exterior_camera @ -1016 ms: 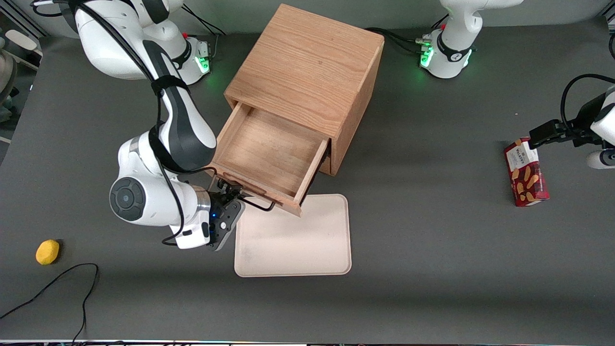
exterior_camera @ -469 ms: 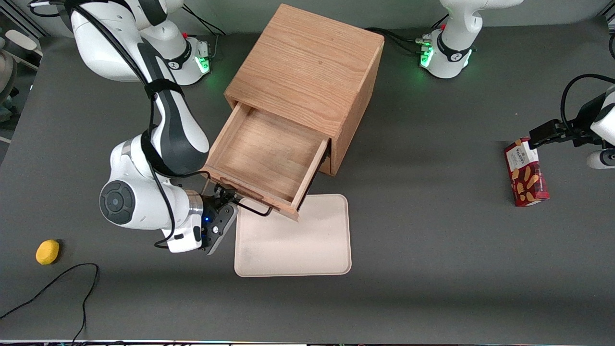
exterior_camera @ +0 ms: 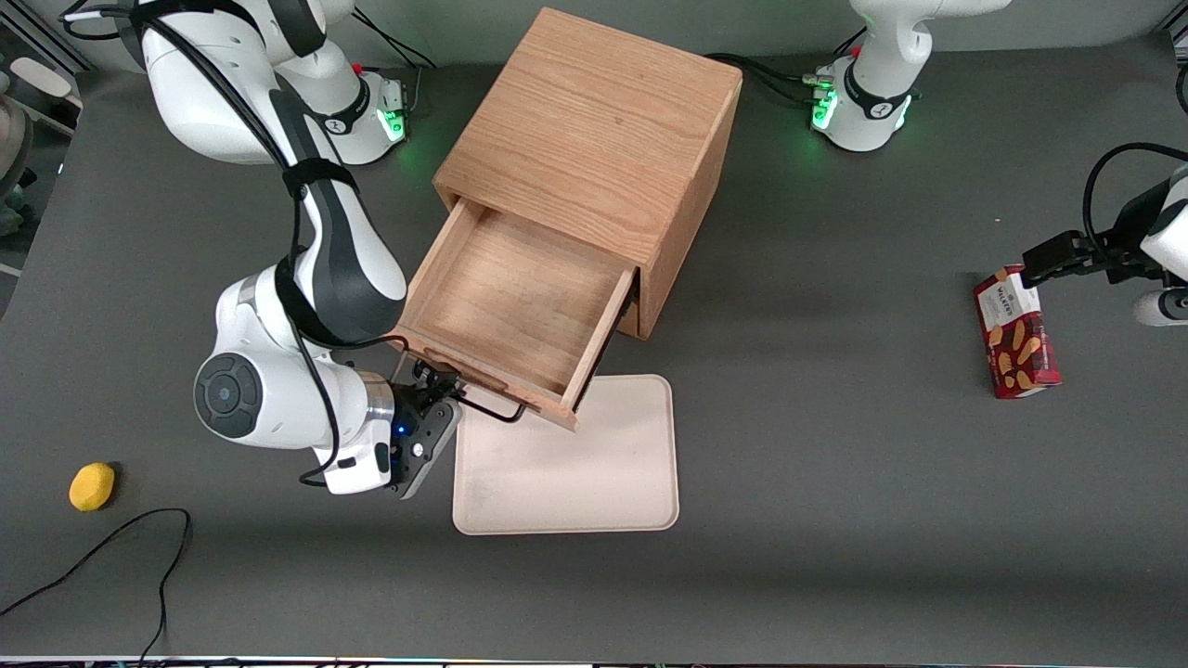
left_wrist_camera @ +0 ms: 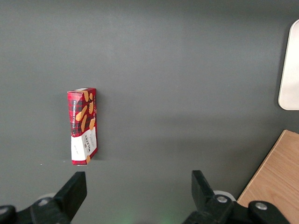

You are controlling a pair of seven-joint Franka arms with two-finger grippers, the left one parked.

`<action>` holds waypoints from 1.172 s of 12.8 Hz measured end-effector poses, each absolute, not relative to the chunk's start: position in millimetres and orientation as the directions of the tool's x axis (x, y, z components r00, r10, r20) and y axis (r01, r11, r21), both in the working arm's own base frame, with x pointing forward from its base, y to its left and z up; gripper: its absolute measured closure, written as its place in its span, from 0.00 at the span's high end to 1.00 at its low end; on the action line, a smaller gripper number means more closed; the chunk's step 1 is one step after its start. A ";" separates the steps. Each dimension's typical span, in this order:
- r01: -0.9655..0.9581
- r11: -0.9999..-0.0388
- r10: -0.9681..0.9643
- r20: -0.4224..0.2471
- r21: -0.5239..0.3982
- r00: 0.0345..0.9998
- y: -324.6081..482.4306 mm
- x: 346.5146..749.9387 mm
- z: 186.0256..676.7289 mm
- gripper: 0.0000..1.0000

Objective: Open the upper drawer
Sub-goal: 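Keep pulling the drawer out further with the right gripper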

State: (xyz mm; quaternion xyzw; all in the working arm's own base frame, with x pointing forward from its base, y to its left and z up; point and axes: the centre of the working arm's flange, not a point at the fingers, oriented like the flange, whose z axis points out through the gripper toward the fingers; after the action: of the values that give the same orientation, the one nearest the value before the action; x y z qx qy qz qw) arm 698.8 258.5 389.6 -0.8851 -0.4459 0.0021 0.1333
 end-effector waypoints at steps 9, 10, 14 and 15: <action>0.775 -0.595 0.760 0.163 -0.214 0.629 244.2 714.2 387.3 1.00; 0.773 -0.598 0.757 0.166 -0.211 0.632 241.5 715.7 387.6 1.00; 0.763 -0.614 0.743 0.179 -0.200 0.645 228.7 721.8 389.1 1.00; 0.763 -0.614 0.743 0.179 -0.201 0.645 228.4 721.9 388.7 1.00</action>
State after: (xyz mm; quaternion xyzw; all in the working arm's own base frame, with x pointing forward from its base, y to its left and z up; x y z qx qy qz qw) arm 721.9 228.4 388.7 -0.8976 -0.4195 -0.0386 0.1301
